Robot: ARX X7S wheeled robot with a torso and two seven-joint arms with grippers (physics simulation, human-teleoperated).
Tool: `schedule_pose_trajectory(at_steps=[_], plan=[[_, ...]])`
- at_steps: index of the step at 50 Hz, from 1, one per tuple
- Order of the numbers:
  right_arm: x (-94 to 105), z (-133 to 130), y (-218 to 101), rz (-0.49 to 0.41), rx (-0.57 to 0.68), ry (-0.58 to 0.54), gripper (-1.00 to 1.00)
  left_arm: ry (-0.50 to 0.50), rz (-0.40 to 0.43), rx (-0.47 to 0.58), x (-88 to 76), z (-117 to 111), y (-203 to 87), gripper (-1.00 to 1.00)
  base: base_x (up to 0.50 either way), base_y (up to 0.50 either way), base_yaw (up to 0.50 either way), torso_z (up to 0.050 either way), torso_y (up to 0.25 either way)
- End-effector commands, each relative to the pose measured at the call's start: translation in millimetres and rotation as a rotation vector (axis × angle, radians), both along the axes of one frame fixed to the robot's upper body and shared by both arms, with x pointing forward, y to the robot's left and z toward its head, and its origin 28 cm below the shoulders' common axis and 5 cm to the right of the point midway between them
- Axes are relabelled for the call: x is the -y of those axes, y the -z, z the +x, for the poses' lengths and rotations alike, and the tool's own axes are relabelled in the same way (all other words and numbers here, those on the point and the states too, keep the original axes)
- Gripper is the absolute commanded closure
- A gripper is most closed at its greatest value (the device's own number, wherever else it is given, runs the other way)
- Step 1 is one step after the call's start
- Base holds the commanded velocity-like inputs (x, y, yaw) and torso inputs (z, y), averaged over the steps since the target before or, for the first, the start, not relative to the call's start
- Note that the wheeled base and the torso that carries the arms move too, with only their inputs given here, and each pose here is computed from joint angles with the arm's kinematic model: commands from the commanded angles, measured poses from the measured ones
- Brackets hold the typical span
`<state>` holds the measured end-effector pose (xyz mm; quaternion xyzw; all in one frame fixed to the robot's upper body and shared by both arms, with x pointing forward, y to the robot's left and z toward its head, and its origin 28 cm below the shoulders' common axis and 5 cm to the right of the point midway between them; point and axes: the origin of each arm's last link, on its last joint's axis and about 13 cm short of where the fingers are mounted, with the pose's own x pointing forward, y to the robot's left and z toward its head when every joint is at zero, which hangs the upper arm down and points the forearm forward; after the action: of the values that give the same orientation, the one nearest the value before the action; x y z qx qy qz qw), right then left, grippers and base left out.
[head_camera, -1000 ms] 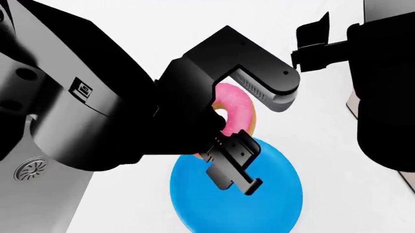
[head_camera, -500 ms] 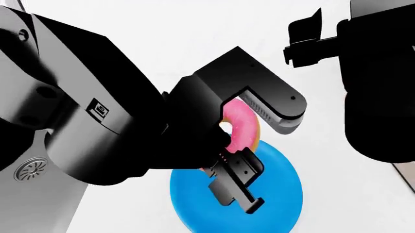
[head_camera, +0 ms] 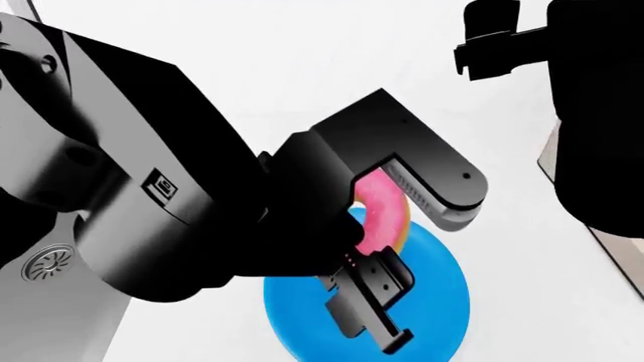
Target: Place the pastries on the plates.
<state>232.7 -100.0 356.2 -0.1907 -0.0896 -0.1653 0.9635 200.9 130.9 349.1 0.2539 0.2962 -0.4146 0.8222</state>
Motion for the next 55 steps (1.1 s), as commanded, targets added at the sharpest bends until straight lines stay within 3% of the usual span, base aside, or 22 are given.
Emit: schedule_pose_trajectory(at_steps=[1, 12, 45, 55], plan=[[1.2, -2.4, -5.1, -0.001, 0.015, 0.008, -1.00, 0.008, -0.001, 0.001, 1.7, -1.2, -0.4, 1.00, 0.00, 0.00, 0.00, 0.000, 0.000], [-0.4, -0.4, 0.0, -0.011, -0.004, -0.001, -1.00, 0.026, -0.015, -0.002, 4.9, -1.7, 0.0, 1.00, 0.00, 0.00, 0.00, 0.000, 0.000], [-2.1, 2.8, 4.1, -0.022, -0.015, -0.005, -1.00, 0.047, 0.099, -0.041, 2.5, -3.4, 8.9, 1.00, 0.00, 0.00, 0.00, 0.000, 0.000], [-2.5, 3.8, 5.6, -0.024, -0.020, -0.006, -1.00, 0.052, 0.077, -0.031, 4.8, -2.1, 7.4, 1.00, 0.00, 0.00, 0.00, 0.000, 0.000]])
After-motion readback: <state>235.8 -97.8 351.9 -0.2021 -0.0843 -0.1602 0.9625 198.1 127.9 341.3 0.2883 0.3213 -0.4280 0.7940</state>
